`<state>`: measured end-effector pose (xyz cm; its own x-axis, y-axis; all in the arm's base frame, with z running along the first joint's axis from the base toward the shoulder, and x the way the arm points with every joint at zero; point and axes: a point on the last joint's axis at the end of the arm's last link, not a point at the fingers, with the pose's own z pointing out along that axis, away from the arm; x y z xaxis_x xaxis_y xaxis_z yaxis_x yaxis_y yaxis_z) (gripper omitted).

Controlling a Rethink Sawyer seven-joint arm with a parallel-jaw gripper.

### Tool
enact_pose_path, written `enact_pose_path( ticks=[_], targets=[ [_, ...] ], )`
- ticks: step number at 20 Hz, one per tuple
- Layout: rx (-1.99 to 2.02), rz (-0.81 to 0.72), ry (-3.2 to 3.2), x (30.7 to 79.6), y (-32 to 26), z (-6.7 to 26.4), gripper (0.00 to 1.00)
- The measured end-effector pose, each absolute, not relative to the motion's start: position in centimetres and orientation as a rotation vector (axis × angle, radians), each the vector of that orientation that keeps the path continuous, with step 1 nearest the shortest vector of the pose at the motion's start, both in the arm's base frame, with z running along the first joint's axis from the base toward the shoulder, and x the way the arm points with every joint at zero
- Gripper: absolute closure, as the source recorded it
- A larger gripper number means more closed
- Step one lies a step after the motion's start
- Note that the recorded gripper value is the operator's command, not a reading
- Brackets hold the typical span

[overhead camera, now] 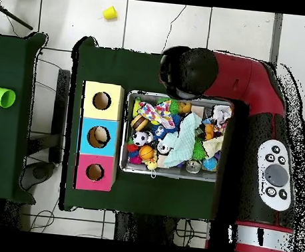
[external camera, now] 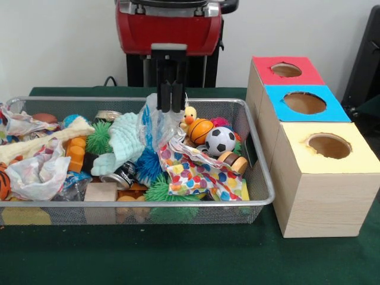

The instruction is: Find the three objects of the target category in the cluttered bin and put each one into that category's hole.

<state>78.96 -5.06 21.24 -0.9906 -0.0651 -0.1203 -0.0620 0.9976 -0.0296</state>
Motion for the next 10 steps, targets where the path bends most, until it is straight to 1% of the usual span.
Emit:
enact_pose_path(
  ticks=[10],
  targets=[
    [-0.125,-0.057,2.995,79.1,-2.9,23.6,1.0]
  ],
)
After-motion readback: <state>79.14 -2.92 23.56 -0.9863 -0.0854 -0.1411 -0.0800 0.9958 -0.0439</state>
